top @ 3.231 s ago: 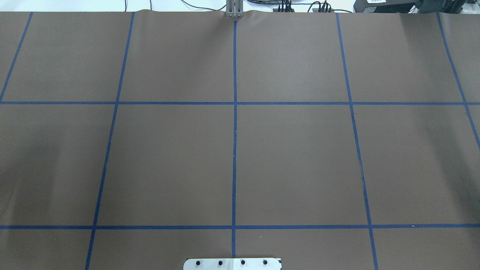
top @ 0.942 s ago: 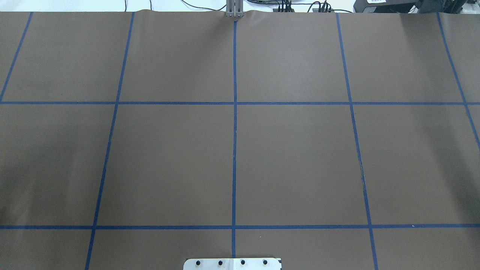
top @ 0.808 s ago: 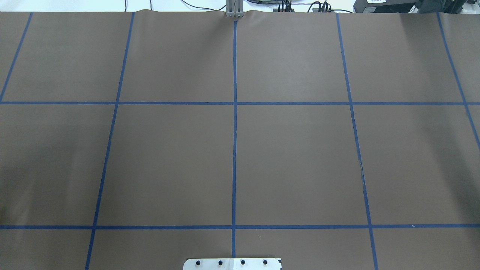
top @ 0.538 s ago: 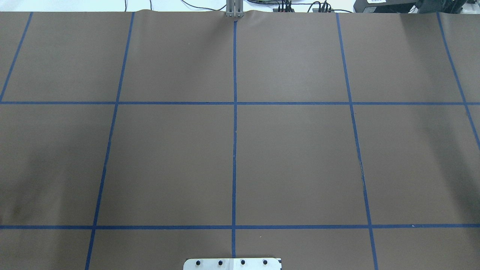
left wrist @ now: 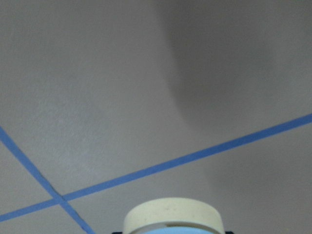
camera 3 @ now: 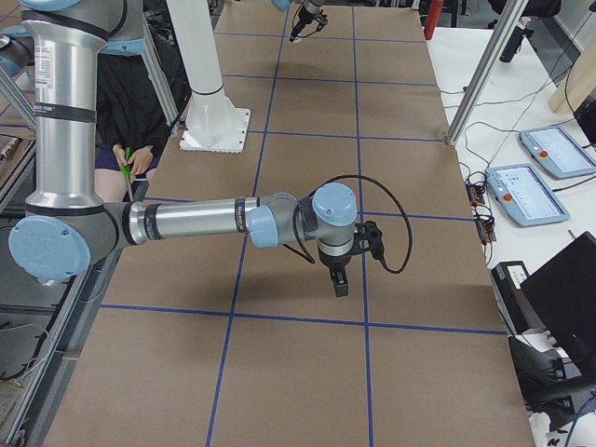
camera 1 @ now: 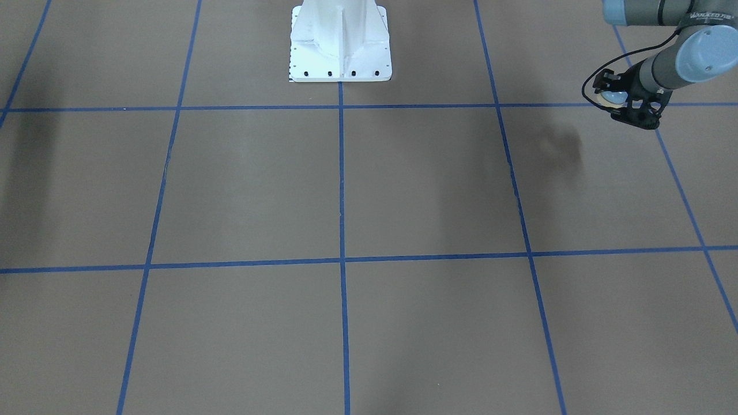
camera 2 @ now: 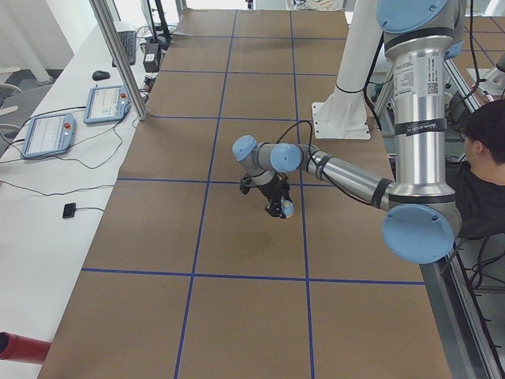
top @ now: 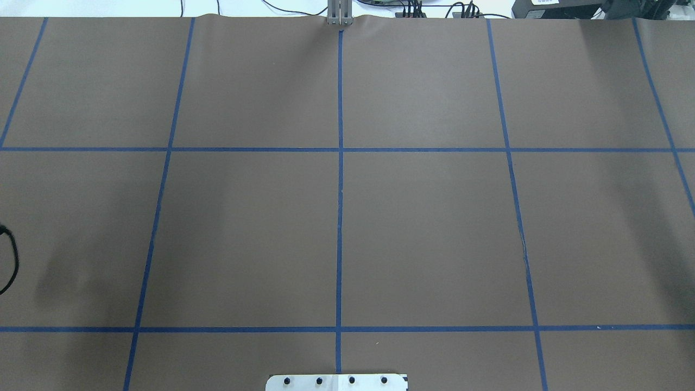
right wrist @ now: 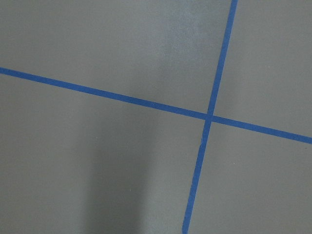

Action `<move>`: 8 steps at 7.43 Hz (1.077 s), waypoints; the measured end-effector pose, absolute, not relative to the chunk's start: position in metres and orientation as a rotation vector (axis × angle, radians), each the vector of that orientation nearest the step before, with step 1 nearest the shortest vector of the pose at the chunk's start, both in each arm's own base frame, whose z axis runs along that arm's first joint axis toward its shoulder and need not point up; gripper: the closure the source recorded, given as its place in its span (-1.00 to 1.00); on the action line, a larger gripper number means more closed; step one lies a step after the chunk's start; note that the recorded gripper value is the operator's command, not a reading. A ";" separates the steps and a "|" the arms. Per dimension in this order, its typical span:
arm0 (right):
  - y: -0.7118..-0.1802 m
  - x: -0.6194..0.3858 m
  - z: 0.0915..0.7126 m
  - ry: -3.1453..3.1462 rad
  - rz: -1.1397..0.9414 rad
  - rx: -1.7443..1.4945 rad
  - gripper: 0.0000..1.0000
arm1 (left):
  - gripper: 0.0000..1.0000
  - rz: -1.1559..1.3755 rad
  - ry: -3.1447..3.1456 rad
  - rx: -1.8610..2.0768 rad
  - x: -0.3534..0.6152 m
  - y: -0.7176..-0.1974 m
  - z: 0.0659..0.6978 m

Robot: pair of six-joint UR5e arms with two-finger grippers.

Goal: Place and press bell with both arms
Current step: 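Carry the bell with the left gripper toward the table center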

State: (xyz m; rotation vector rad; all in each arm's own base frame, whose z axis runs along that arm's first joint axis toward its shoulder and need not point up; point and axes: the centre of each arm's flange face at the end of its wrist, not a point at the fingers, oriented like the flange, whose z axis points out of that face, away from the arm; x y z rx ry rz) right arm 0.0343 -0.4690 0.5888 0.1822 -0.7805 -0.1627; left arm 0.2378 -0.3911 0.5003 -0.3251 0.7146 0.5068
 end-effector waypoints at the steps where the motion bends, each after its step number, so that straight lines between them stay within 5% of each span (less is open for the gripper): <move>1: -0.469 0.034 0.588 -0.780 -0.165 0.185 -1.00 | 0.35 0.484 0.713 -0.325 0.260 -0.418 0.455; 8: -0.484 0.028 0.568 -0.786 -0.188 0.246 -1.00 | 0.34 0.203 0.795 -0.377 0.490 -0.539 0.221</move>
